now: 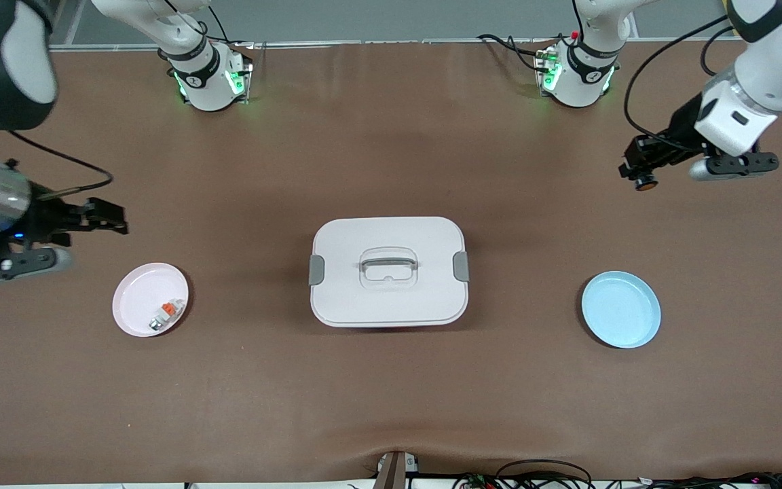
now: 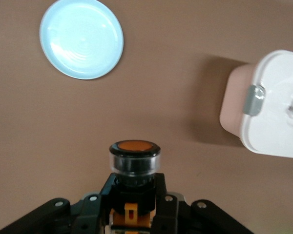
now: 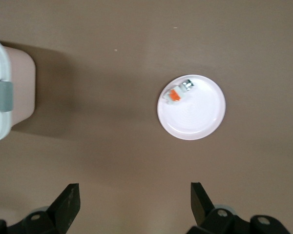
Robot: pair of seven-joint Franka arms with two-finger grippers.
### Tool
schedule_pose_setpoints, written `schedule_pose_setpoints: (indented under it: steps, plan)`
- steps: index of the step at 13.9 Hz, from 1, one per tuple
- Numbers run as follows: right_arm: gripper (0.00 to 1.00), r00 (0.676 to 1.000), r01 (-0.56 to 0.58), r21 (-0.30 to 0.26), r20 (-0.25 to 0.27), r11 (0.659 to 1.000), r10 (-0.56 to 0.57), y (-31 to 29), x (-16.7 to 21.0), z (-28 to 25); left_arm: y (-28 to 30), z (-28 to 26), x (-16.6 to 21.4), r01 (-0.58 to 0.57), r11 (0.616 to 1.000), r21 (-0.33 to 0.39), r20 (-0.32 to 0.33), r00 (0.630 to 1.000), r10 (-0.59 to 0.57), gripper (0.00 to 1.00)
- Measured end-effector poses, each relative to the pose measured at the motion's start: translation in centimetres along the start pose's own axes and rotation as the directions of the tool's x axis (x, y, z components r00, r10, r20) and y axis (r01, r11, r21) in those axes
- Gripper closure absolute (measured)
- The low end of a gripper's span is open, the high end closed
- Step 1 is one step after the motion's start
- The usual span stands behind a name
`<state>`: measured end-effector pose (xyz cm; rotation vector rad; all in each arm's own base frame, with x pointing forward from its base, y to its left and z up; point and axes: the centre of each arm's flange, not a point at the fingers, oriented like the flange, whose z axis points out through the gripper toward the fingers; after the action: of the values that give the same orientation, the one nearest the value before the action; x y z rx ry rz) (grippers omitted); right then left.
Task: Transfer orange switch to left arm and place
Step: 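Carry the switch toward the blue plate while the right gripper withdraws, then lower the switch onto the blue plate with the left gripper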
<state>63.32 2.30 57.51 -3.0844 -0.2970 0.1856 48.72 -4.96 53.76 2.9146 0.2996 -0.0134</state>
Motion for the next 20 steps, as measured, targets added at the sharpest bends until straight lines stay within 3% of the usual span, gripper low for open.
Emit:
schedule_pose_setpoints:
  steps: [2, 4, 10, 13, 17, 20]
  plan:
    - [0.0, 1.0, -0.029, -0.001, -0.005, 1.0, 0.029, 3.5, -0.6, 0.0, -3.3, -0.4, 1.1, 0.06, 0.998, 0.014, -0.014, 0.998, -0.06, 0.66]
    - [0.0, 0.999, -0.047, -0.044, -0.014, 0.998, 0.046, 5.2, -0.7, 0.0, -6.2, -0.5, 2.2, 0.119, 0.993, 0.007, -0.029, 0.993, -0.119, 0.66]
    - [0.0, 0.998, -0.065, -0.086, -0.022, 0.994, 0.063, 5.6, -0.7, -0.1, -10.7, -1.4, 4.8, 0.331, 0.943, -0.033, -0.05, 0.942, -0.332, 0.66]
    - [0.0, 0.996, -0.083, -0.087, -0.028, 0.993, 0.081, 6.5, -1.0, -0.3, -11.0, -2.1, 7.0, 0.486, 0.873, -0.041, -0.058, 0.871, -0.488, 0.66]
    - [0.0, 0.992, -0.123, -0.087, -0.047, 0.989, 0.119, 6.7, -1.4, -1.2, -10.6, -1.6, 10.1, 0.659, 0.75, -0.052, -0.042, 0.749, -0.661, 0.66]
    - [0.0, 0.972, -0.224, -0.083, -0.094, 0.971, 0.216, 6.7, -2.2, -3.3, -8.2, 0.9, 11.7, 0.785, 0.62, -0.009, -0.066, 0.618, -0.784, 0.66]
